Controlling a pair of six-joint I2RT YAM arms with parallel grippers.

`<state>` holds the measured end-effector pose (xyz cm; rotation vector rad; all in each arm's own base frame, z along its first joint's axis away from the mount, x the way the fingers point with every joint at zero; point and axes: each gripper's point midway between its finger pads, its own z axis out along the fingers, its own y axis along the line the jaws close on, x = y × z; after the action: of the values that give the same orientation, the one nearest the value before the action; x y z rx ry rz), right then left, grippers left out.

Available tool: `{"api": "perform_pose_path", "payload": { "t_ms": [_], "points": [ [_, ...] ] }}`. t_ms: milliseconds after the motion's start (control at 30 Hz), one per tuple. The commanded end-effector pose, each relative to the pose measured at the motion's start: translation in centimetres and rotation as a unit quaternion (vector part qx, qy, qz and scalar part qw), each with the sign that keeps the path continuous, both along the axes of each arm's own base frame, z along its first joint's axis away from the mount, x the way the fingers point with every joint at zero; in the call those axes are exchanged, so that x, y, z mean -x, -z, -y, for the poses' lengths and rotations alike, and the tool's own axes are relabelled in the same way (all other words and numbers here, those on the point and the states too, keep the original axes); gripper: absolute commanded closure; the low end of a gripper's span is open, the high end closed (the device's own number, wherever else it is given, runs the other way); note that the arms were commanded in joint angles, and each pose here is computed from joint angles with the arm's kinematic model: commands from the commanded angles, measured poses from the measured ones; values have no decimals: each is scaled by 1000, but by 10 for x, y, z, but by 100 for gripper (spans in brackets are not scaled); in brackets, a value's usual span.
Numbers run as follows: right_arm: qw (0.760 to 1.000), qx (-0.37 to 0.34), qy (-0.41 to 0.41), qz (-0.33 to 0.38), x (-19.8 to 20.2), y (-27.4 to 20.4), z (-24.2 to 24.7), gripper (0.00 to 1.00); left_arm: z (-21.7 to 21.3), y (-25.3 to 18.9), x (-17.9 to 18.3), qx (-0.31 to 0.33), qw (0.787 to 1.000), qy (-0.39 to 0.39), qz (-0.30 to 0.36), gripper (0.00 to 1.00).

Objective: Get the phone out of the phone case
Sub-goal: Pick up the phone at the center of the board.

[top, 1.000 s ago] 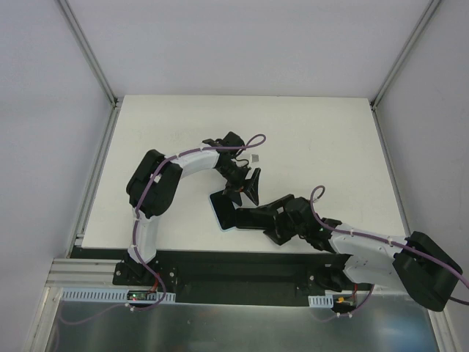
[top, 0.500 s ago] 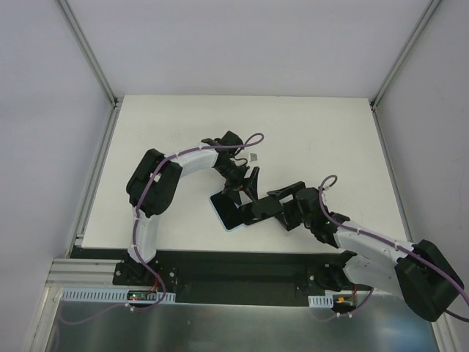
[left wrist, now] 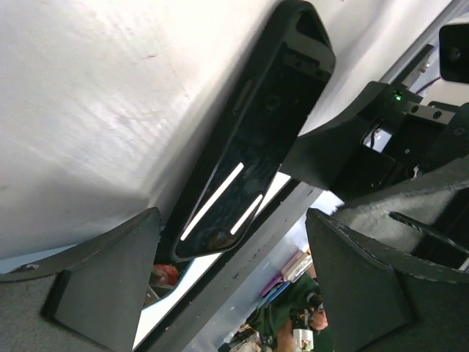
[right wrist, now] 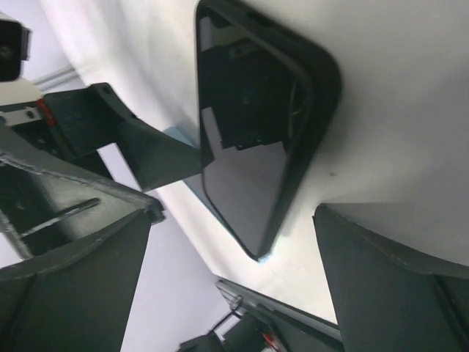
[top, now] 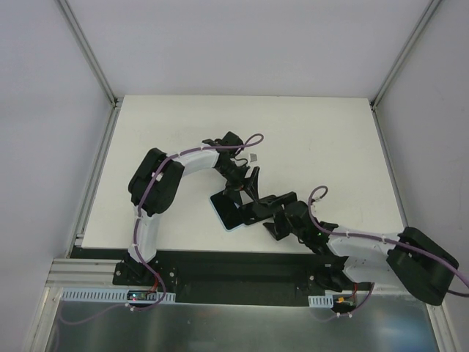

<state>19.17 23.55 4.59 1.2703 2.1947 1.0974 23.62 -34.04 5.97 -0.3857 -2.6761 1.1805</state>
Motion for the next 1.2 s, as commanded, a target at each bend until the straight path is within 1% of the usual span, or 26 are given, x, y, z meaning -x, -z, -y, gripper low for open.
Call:
{"api": "perform_pose_path", "payload": {
  "t_ms": [0, 33, 100, 233, 267, 333, 367, 433, 467, 500, 567, 633, 667, 733, 767, 833, 867, 900, 1000, 1033, 1067, 1133, 1167],
  "points": [
    [997, -62, 35, 23, -15, -6, -21, 2, 6, -17, -8, 32, 999, -6, 1, 20],
    [997, -65, 38, 28, -16, -5, -24, 1, 6, -17, -7, 33, 999, -7, -2, 20],
    [995, -81, 43, 40, -22, -4, -31, 5, 6, -18, -10, 38, 999, -14, -7, 21],
    [994, -83, 49, 45, -23, 9, -36, 13, 2, -15, -11, 43, 999, -22, -17, 21],
    [993, -95, 49, 52, -25, 5, -39, 18, 1, -15, -11, 43, 999, -24, -17, 21],
    [993, -96, 49, 53, -24, 7, -39, 25, -1, -14, -11, 42, 999, -27, -18, 21],
    [993, -91, 49, 52, -23, 11, -38, 33, -2, -13, -12, 41, 999, -29, -18, 21],
    [994, -84, 52, 53, -23, 15, -34, 42, -5, -13, -13, 42, 998, -34, -17, 21],
    [994, -77, 51, 56, -23, 17, -33, 50, -6, -12, -12, 41, 998, -35, -17, 21],
    [994, -73, 51, 58, -23, 18, -31, 55, -7, -14, -13, 43, 998, -37, -16, 21],
    [994, -67, 52, 65, -24, 18, -29, 63, -9, -14, -14, 43, 998, -39, -16, 21],
    [995, -55, 48, 73, -25, 19, -29, 67, -8, -15, -14, 44, 998, -40, -15, 21],
    [995, -48, 48, 73, -26, 21, -28, 72, -9, -15, -14, 44, 998, -41, -17, 21],
    [995, -41, 43, 75, -25, 23, -27, 78, -9, -15, -14, 45, 998, -42, -16, 21],
    [995, -39, 41, 76, -26, 23, -28, 85, -9, -16, -14, 45, 998, -42, -16, 21],
    [996, -33, 33, 82, -25, 22, -28, 89, -9, -18, -13, 47, 998, -42, -15, 22],
    [996, -30, 30, 84, -25, 22, -27, 95, -9, -18, -13, 47, 998, -42, -14, 21],
    [996, -27, 27, 86, -25, 22, -27, 98, -9, -20, -13, 48, 998, -42, -11, 21],
    [996, -15, 11, 91, -23, 19, -27, 99, -10, -22, -12, 50, 998, -43, -11, 21],
    [996, -24, -1, 91, -22, 11, -32, 99, -11, -23, -13, 52, 998, -45, -9, 21],
    [997, 8, -20, 80, -20, 18, -31, 99, -11, -25, -12, 53, 998, -45, -10, 21],
    [995, 44, -59, 66, -13, 17, -30, 99, -14, -33, -15, 61, 997, -50, -5, 21],
    [990, 63, -85, 89, -17, 3, -36, 99, -16, -41, -17, 69, 996, -53, 2, 22]
  ]
}}
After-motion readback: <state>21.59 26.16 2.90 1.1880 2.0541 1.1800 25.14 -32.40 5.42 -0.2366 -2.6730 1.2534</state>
